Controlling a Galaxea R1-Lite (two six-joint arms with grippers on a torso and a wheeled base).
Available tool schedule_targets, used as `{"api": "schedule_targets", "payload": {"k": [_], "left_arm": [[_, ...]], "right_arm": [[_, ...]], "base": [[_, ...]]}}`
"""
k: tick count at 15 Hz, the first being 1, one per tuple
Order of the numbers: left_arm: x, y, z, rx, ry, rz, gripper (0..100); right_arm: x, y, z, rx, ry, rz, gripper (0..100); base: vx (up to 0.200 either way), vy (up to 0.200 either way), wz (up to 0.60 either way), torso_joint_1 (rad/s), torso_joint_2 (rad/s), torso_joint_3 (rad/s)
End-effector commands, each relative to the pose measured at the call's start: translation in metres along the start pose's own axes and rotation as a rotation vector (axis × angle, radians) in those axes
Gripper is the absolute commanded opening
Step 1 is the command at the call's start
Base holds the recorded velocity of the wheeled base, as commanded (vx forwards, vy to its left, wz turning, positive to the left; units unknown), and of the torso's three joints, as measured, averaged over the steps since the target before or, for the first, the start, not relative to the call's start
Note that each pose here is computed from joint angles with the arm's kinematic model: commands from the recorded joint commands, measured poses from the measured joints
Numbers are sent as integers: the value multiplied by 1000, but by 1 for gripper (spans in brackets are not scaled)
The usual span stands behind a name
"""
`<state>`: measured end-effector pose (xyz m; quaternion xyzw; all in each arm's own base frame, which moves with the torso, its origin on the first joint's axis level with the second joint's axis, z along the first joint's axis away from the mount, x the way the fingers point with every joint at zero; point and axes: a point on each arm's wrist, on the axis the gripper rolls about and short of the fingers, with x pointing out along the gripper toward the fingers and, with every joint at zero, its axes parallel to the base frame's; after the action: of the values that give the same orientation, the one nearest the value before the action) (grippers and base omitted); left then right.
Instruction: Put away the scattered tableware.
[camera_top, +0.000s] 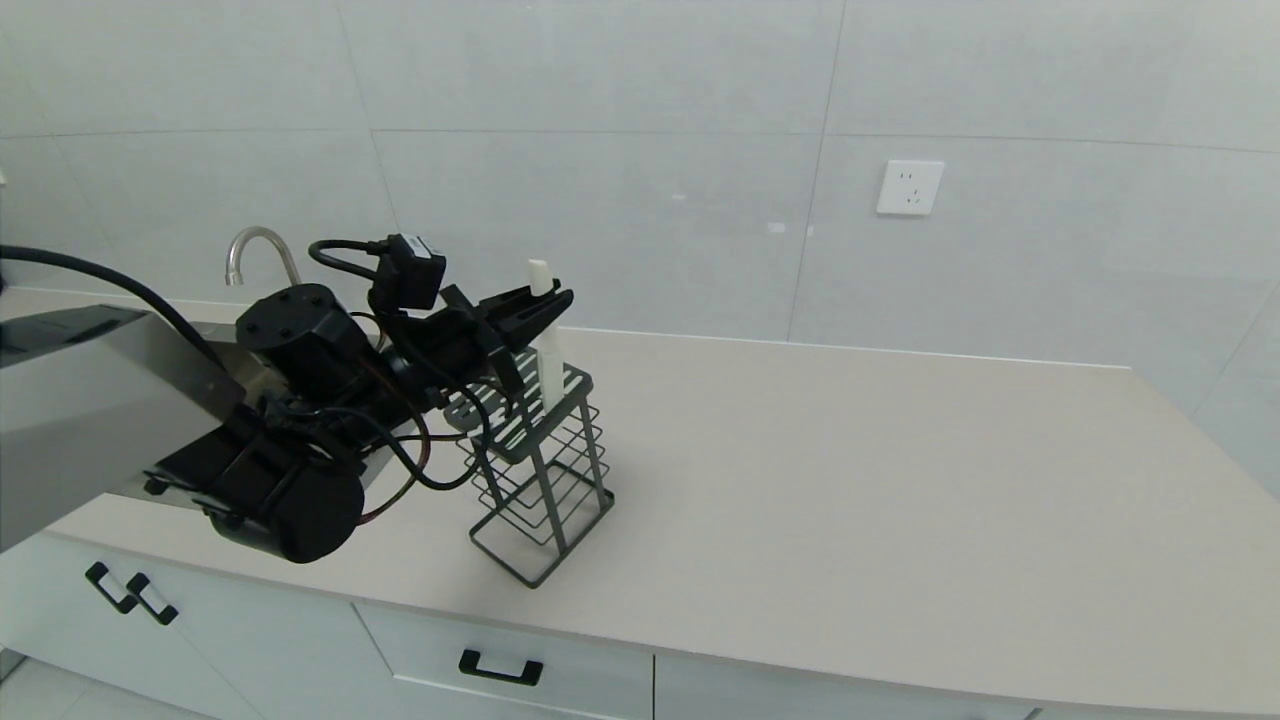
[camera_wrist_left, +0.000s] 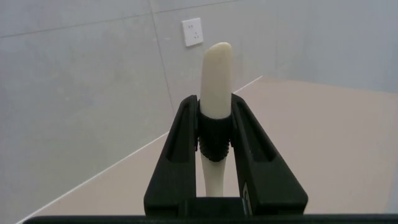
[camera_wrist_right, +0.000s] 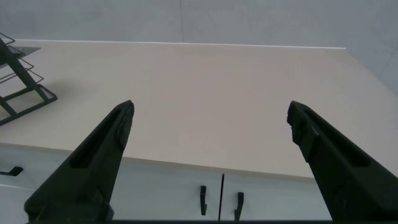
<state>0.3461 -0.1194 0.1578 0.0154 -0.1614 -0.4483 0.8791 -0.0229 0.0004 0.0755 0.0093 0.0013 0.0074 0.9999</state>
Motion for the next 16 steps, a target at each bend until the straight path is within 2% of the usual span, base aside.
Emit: {"api": "schedule_targets", "payload": {"k": [1,3,8,9,13,14,16], "left_arm": [[1,0,-2,-3,2,-1,0],[3,-4,-4,-8,5,-11,0],[1,-5,-9,-19,21,-5,0],[2,-5,-9,-21,21,-6,100],[1,-5,-6,-19,15,-5,100],[1,-5,-4,-13,9,-5,100],[0,-6,14,15,-27,-6,100]], "right_arm": [[0,0,0,0,2,0,100],[0,0,0,0,2,0,100],[0,0,0,0,2,0,100],[0,0,0,0,2,0,100],[0,0,0,0,2,0,100],[0,0,0,0,1,0,100],[0,0,0,0,2,0,100]], "base": [[0,0,0,0,0,0],[0,0,0,0,0,0],[0,0,0,0,0,0],[0,0,0,0,0,0],[0,0,0,0,0,0],[0,0,0,0,0,0],[0,0,0,0,0,0]]}}
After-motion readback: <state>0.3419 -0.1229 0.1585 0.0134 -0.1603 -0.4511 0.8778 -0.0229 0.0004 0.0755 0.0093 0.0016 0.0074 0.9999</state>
